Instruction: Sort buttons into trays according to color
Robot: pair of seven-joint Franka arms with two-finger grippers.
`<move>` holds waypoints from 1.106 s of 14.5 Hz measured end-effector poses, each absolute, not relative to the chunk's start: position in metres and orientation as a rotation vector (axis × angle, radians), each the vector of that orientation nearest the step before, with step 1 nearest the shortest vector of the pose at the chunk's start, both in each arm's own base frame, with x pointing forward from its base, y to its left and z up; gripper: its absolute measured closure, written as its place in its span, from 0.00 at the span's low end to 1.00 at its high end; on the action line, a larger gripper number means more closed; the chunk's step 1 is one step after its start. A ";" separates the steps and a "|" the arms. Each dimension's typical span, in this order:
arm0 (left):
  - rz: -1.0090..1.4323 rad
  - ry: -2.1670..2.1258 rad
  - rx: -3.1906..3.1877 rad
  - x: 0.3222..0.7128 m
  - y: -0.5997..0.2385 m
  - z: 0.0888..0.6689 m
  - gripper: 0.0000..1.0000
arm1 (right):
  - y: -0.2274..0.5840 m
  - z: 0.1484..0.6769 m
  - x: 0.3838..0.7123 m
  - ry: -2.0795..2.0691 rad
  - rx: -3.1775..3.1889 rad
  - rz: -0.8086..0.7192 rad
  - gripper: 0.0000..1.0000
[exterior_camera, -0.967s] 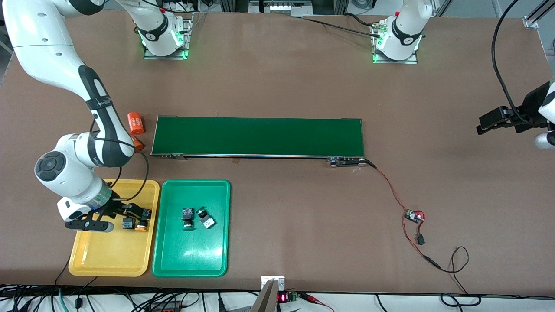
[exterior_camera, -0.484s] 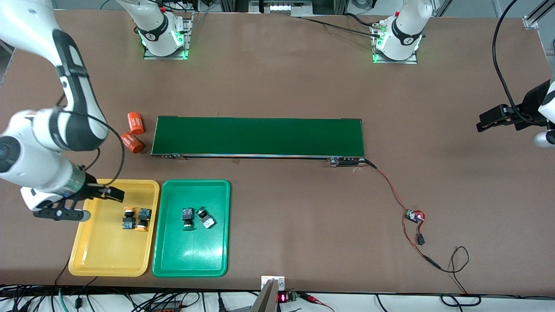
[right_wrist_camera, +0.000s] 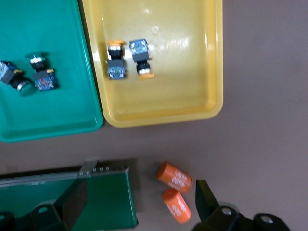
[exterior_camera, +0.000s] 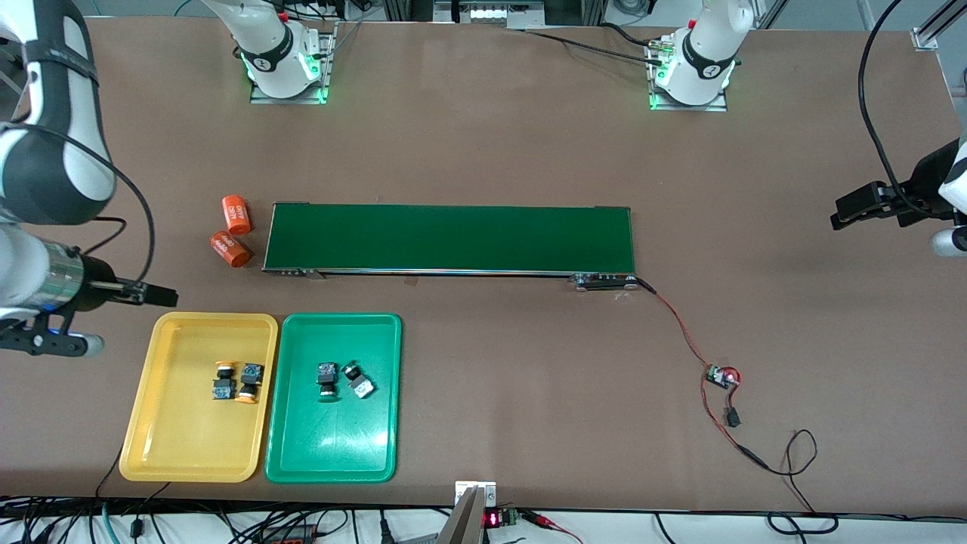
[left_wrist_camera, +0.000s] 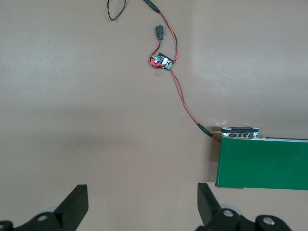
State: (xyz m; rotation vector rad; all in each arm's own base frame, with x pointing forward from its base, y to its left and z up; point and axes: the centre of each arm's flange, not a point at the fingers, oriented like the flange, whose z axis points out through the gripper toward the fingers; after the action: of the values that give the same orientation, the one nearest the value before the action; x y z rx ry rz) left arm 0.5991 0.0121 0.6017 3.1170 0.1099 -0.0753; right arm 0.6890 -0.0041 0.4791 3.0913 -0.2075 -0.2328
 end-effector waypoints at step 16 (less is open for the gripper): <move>-0.044 0.109 3.127 0.599 0.013 0.607 0.00 | -0.024 0.552 0.656 -0.209 3.146 -0.171 0.00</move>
State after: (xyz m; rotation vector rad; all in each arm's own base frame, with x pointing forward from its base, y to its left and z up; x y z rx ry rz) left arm 0.5989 0.0126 0.6066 3.1272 0.1092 -0.0440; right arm 0.6564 -0.0237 0.5521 3.1456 -0.2087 -0.1706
